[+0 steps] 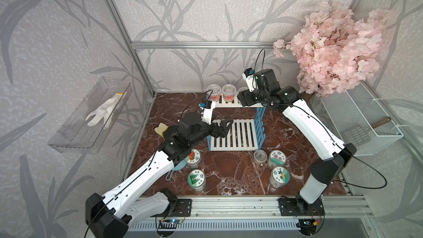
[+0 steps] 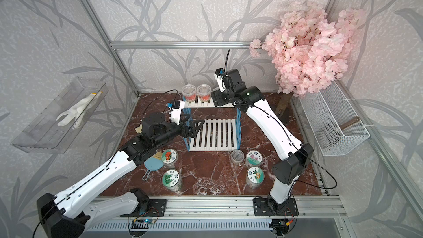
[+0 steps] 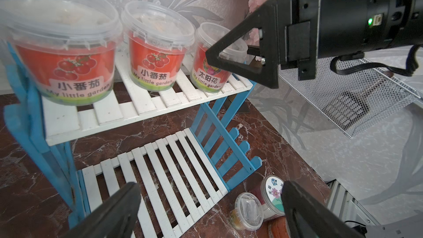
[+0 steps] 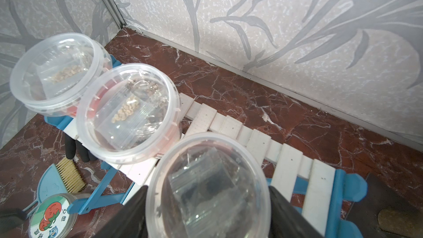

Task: Place the seed container on the shelf
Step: Place the seed jar on the shelf.

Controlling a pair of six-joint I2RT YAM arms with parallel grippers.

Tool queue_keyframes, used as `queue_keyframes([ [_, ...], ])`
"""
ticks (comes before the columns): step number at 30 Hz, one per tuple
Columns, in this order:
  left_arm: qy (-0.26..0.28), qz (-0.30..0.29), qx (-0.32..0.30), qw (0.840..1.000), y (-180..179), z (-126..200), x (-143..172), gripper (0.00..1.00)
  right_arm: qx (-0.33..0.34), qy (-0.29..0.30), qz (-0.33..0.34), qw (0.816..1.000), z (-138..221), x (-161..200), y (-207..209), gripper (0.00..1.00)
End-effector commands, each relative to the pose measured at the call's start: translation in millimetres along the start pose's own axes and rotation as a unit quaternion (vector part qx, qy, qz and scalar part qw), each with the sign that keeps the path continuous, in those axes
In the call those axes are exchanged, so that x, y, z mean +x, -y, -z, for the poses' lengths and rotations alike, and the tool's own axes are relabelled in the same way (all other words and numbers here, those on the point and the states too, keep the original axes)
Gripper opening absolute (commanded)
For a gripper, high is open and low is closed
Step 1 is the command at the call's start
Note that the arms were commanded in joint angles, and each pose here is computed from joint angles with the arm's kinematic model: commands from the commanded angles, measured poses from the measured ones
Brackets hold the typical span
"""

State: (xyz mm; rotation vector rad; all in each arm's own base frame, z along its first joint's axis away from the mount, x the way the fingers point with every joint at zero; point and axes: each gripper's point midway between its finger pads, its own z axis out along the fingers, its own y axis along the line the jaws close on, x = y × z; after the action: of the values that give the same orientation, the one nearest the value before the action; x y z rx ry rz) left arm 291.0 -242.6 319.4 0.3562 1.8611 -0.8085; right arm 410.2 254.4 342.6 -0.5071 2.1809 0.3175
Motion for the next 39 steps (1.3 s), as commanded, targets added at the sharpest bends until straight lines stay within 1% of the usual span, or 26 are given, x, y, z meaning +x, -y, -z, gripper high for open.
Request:
queue_keyframes([
  [1,0.016,-0.007,-0.004,1.0,0.6,5.1,-13.2,1.0,-0.013,0.023,0.007,1.0,7.3,-9.0,1.5,0.75],
  [3,0.015,-0.008,-0.004,1.0,0.6,5.7,-12.7,1.0,-0.028,0.042,0.009,0.999,18.8,-16.4,2.2,0.73],
  [7,0.014,-0.01,-0.008,1.0,-0.7,6.8,-12.3,1.0,-0.073,0.062,0.025,0.995,20.8,-21.6,-2.1,0.73],
  [13,0.013,-0.012,-0.013,1.0,-2.5,7.8,-10.7,1.0,-0.106,0.076,0.034,0.991,20.7,-27.2,0.8,0.72],
  [21,0.01,-0.014,-0.014,1.0,-3.0,7.7,-9.5,1.0,-0.121,0.077,0.04,0.989,13.6,-29.9,2.5,0.72],
  [27,0.01,-0.015,-0.014,1.0,-2.8,7.5,-10.3,1.0,-0.122,0.08,0.044,0.988,15.0,-33.1,2.1,0.73],
  [28,0.01,-0.015,-0.014,1.0,-2.8,7.6,-9.9,1.0,-0.121,0.064,0.042,0.99,0.6,-26.8,3.7,0.73],
  [39,0.005,-0.015,-0.015,1.0,-3.9,7.2,-7.2,1.0,-0.112,0.062,0.041,0.991,-9.8,-27.3,7.4,0.73],
])
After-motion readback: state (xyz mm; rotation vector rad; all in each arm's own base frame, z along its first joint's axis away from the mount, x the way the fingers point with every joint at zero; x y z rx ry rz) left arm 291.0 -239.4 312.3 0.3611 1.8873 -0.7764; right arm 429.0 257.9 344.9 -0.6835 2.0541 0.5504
